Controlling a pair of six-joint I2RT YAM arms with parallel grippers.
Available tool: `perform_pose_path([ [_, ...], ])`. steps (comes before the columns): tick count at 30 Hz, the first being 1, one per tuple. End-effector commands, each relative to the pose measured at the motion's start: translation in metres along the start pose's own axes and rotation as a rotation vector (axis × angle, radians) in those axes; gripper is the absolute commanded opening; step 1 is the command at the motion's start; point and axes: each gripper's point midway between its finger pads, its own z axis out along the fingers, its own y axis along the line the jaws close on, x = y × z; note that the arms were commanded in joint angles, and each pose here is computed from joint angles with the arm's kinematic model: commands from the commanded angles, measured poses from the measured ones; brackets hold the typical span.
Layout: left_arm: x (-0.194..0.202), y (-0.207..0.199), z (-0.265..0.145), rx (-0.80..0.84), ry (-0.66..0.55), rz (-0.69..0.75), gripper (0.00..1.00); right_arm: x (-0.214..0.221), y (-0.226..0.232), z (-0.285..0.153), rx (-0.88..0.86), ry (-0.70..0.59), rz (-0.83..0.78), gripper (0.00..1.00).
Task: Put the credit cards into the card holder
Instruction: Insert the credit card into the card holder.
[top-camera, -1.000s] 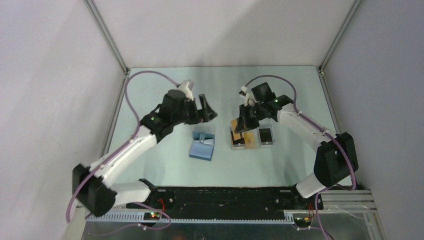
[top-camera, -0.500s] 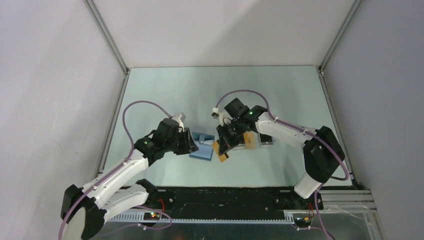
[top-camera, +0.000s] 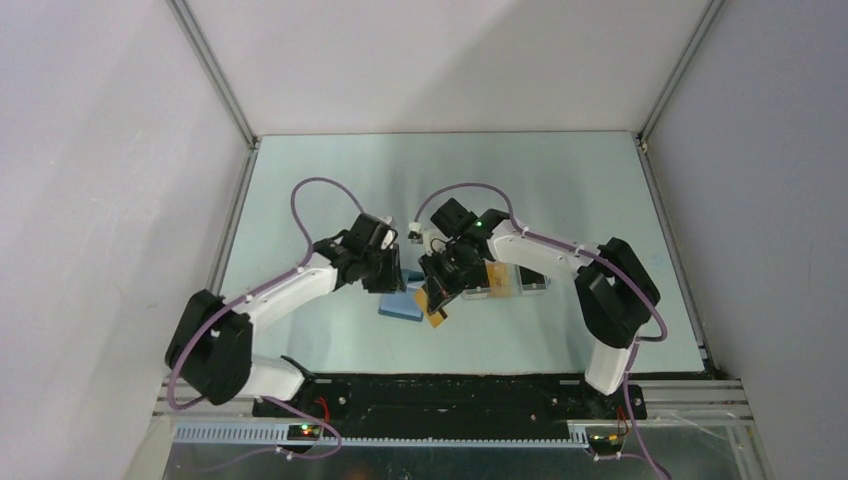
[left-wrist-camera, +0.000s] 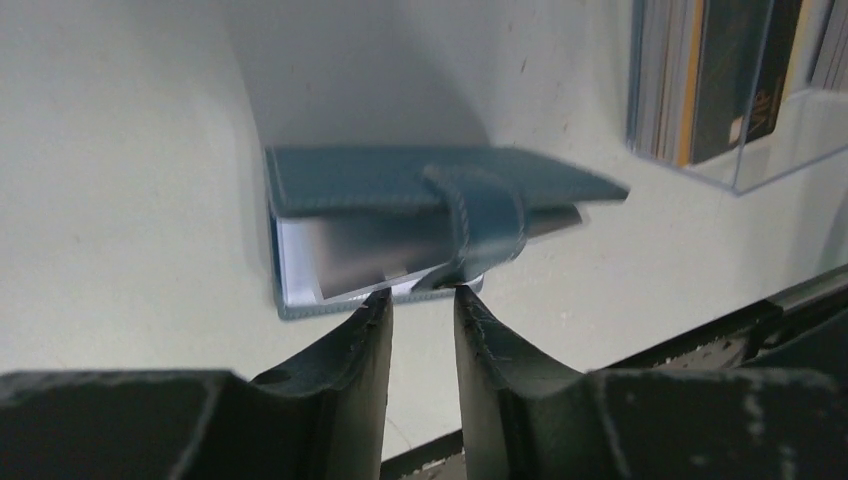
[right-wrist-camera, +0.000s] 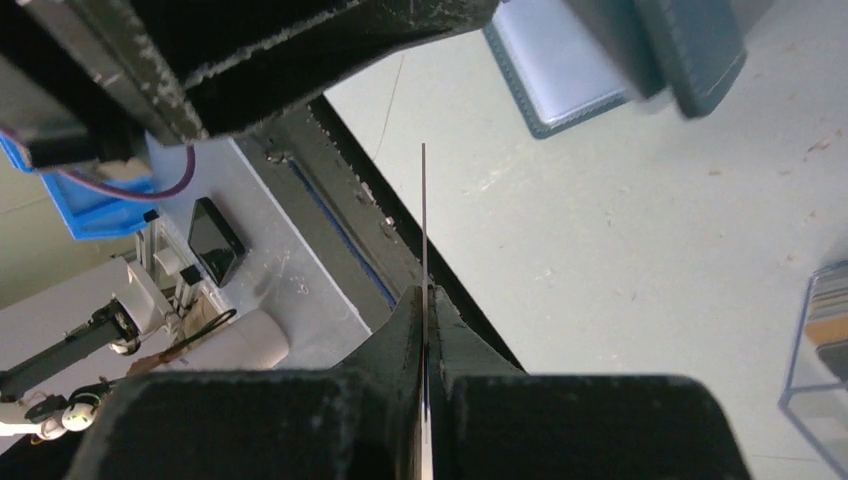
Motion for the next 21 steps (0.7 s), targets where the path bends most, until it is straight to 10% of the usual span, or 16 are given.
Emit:
perform_pose_path([
  [1,-0.04,-0.004,0.001,-0.031,-0.087,0.053,0.34,-0.019,-0.005,0.005,0.037,-0.012,-0.016,0.0],
  [15,-0.082,0.001,0.023,-0.08,-0.09,0.08,0.36,-0.079,-0.066,0.026,0.198,-0.071,0.077,0.0],
  [21,-0.066,-0.014,-0.008,0.024,-0.109,0.05,0.52,-0.092,-0.088,0.036,0.192,-0.061,0.146,0.0],
])
